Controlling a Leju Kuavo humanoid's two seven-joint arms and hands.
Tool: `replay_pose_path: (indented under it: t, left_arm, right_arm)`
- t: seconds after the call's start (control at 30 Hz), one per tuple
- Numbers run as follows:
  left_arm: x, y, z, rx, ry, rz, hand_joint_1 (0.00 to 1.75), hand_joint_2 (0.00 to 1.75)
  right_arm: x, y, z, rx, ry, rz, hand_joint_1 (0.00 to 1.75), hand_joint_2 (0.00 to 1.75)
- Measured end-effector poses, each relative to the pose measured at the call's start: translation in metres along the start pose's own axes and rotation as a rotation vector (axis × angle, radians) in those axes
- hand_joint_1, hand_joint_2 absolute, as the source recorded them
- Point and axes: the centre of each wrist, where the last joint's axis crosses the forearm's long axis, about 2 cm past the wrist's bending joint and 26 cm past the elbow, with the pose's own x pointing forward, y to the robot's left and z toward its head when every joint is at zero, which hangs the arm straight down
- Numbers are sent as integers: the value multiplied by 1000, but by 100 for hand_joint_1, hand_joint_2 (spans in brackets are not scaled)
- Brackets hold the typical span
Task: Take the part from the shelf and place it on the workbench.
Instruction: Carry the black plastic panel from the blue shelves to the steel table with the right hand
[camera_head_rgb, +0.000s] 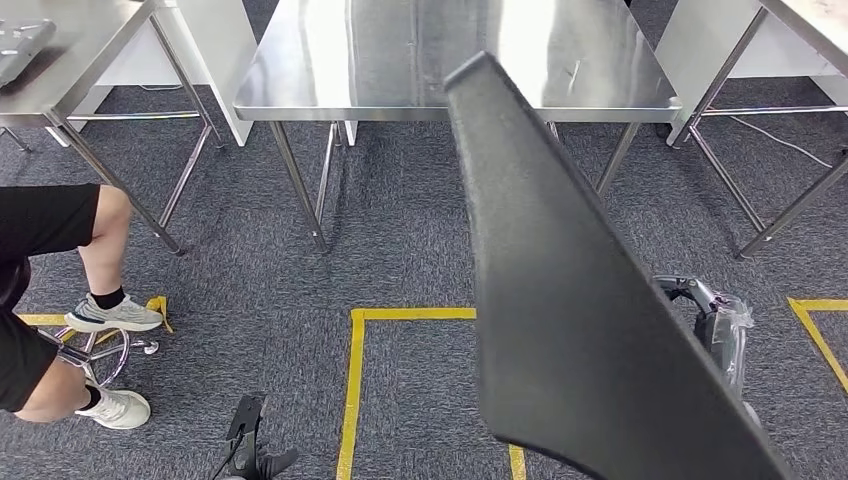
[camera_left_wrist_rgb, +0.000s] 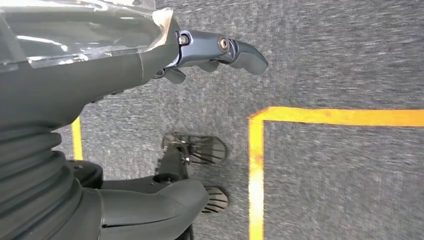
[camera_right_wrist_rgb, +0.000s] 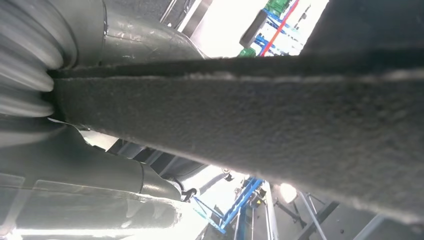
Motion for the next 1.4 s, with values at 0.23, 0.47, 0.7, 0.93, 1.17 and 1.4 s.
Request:
replay_pose_path:
  t: [0.23,0.47,0.7,0.93,1.17,1.4]
  left_arm:
    - [-2,0,0,1,5,0,0,175]
    - [0,0,0,3,-1,-7,0,175]
    - [-1,0,0,9,-1,-11,0,175]
    - [0,-1,0,7,-4,-13,0,175]
    - [-1,-1,1,7,-2,-17,0,175]
    - [0,0,0,9,-3,-18,0,175]
  right_arm:
    - [0,1,0,3,-2,-2,175,175]
    - [1,1,-1,5,-3,5,175,175]
    - [2,2,0,20,1,1,175,175]
    - [2,1,-1,21,-1,0,175,175]
    - [3,2,-1,18,-2,-2,175,175]
    - [3,2,-2,16,-2,-6,175,175]
